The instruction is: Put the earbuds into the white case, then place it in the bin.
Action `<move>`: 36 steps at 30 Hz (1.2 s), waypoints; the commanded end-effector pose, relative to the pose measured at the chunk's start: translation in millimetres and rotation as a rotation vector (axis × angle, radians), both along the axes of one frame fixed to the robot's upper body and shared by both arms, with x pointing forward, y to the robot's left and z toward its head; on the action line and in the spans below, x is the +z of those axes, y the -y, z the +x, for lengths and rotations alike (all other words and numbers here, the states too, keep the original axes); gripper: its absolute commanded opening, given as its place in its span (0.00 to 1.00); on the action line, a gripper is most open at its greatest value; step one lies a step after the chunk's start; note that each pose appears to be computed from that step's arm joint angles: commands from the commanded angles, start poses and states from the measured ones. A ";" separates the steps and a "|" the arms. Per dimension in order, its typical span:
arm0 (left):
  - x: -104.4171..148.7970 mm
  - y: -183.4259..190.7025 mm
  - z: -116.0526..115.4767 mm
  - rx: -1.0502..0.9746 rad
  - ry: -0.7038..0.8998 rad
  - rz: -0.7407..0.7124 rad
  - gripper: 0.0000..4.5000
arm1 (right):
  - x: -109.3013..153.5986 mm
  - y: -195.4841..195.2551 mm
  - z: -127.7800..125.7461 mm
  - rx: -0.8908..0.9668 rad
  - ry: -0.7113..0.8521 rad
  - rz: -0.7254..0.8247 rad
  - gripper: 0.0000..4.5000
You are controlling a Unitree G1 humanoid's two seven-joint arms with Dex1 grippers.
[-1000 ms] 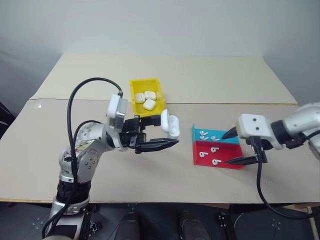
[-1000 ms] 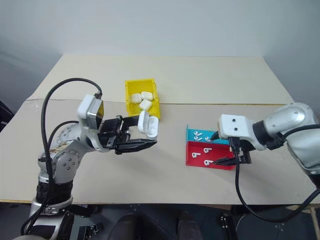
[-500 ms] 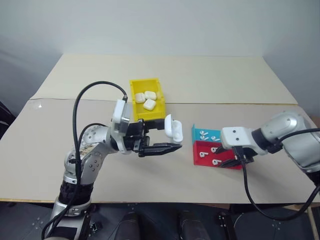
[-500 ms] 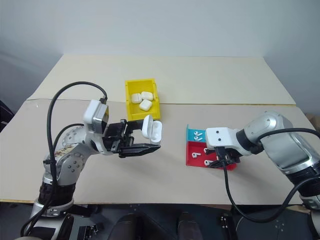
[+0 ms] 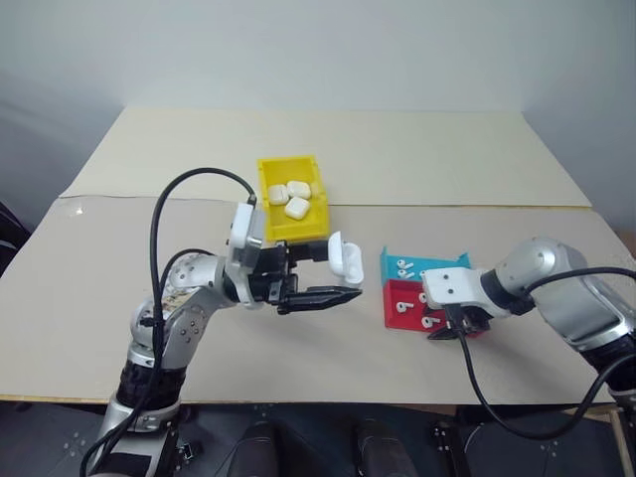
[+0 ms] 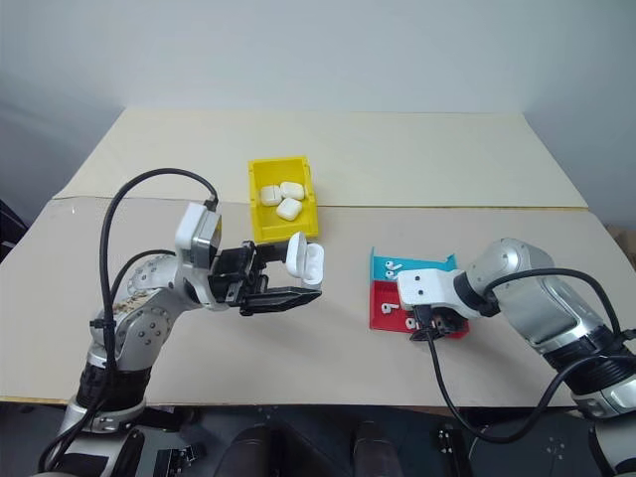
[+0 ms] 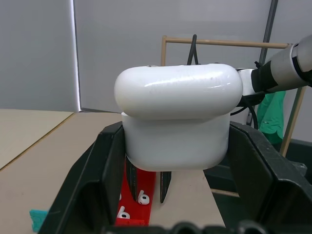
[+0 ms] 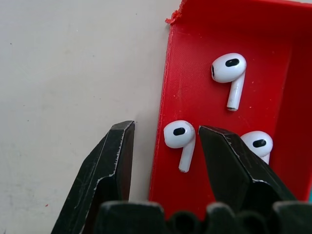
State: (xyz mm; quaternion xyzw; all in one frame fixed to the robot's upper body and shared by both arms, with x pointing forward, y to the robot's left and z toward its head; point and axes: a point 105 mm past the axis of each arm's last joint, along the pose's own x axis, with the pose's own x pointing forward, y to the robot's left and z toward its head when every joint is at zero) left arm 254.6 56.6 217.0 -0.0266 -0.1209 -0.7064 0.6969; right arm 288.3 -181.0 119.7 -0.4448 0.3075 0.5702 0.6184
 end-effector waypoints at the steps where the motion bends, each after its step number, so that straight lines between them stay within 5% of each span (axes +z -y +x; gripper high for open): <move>1: 7.0 0.5 -5.6 -0.002 0.047 -0.012 0.62 | 3.8 -0.8 1.9 0.018 0.017 -0.008 0.44; 7: 6.9 -1.0 -5.4 0.009 0.045 -0.010 0.62 | -0.4 1.5 3.3 0.006 0.016 -0.009 0.01; 19: 6.9 -3.4 -3.0 0.004 0.041 -0.001 0.62 | 32.8 -9.5 5.4 0.038 0.079 0.173 0.01; 25: 7.3 -5.2 -1.7 -0.002 0.046 0.007 0.62 | 58.0 -5.0 2.4 0.107 0.109 0.179 0.36; 32: 8.0 -5.2 1.4 0.006 0.055 0.007 0.62 | 46.0 -2.3 26.6 0.001 0.139 0.151 0.87; 36: 7.7 -7.4 2.5 0.018 0.055 0.011 0.62 | 45.8 -12.6 26.3 0.025 0.123 0.171 0.87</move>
